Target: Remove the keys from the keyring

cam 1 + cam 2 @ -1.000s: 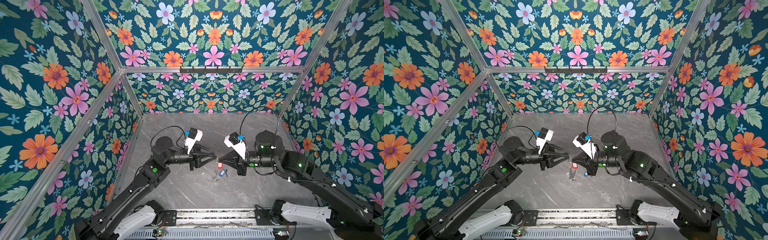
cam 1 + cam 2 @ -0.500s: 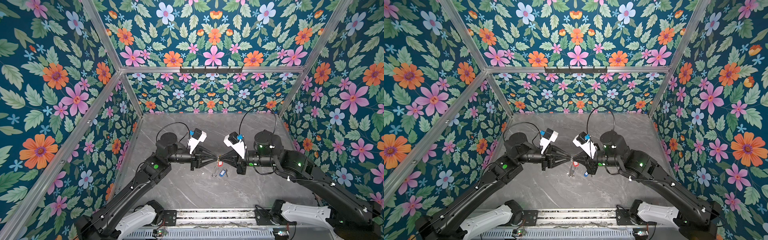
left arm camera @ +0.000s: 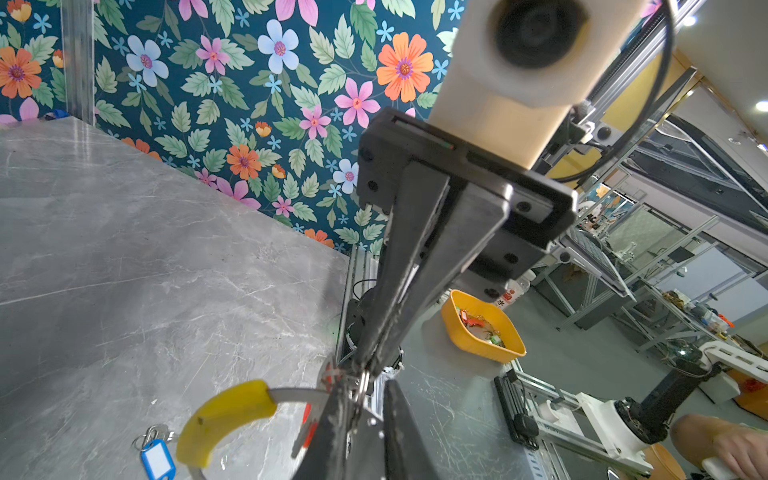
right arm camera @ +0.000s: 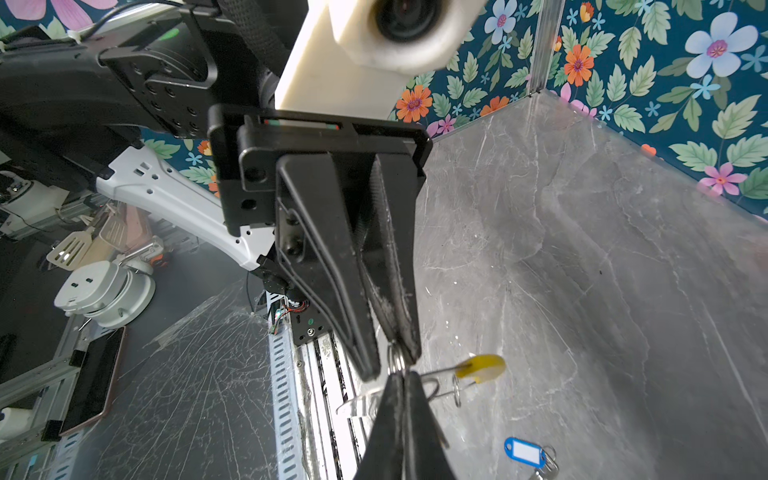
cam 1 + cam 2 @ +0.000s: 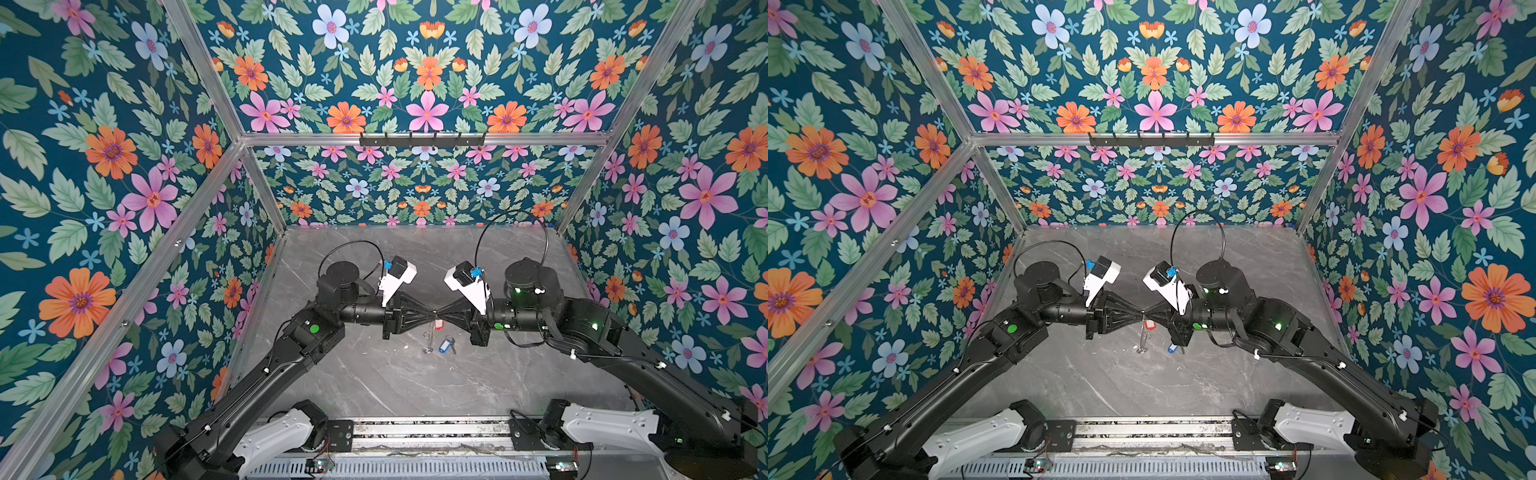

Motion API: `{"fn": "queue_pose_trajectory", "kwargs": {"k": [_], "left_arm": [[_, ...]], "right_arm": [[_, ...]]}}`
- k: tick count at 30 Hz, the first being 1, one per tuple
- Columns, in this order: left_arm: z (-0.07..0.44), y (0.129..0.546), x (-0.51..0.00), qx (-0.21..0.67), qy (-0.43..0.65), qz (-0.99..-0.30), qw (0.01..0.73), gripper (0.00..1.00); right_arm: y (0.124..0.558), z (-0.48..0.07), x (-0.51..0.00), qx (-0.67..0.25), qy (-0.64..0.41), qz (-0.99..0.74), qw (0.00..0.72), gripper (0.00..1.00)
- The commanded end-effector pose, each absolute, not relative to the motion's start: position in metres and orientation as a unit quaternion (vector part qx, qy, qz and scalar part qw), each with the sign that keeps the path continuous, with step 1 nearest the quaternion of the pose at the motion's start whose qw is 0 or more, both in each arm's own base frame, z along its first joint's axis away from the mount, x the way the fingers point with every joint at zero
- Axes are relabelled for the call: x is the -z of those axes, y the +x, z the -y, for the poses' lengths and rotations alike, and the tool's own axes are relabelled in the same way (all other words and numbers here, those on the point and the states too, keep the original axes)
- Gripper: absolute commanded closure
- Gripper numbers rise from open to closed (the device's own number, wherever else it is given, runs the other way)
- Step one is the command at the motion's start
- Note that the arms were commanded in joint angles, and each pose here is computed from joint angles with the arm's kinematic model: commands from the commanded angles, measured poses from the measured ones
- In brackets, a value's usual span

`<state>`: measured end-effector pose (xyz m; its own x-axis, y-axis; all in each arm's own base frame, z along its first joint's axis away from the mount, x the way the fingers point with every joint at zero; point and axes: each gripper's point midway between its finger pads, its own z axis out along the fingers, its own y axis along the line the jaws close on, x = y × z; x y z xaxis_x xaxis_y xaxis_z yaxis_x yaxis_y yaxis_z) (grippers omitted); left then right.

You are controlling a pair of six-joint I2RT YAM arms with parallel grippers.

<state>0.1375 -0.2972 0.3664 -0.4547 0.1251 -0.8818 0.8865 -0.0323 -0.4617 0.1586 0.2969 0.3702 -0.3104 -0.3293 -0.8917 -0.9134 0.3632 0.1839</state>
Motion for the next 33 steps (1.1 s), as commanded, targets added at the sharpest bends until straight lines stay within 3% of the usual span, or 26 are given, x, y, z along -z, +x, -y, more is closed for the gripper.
{"fn": "queue_pose_trajectory", "kwargs": {"k": [1,8,11,15,22,33], "left_arm": [[0.297,0.136,-0.369,0.587,0.421,-0.609,0.327,0.88],[0.295,0.138,-0.375,0.579,0.426,-0.596,0.358,1.00],[0.292,0.142,-0.381,0.568,0.420,-0.589,0.394,1.00],[0.285,0.140,-0.385,0.556,0.424,-0.575,0.425,1.00],[0.282,0.129,-0.389,0.567,0.435,-0.545,0.438,1.00],[0.281,0.111,-0.387,0.593,0.464,-0.523,0.399,1.00]], "right_arm": [[0.163,-0.299,-0.378,-0.363,-0.431,-0.714,0.416,1.00],[0.163,-0.305,-0.374,-0.370,-0.433,-0.716,0.404,1.00],[0.164,-0.304,-0.376,-0.369,-0.431,-0.714,0.411,1.00],[0.165,-0.294,-0.390,-0.370,-0.415,-0.692,0.461,0.71],[0.158,-0.287,-0.391,-0.405,-0.395,-0.641,0.518,0.48],[0.145,-0.290,-0.378,-0.486,-0.424,-0.612,0.458,0.41]]}}
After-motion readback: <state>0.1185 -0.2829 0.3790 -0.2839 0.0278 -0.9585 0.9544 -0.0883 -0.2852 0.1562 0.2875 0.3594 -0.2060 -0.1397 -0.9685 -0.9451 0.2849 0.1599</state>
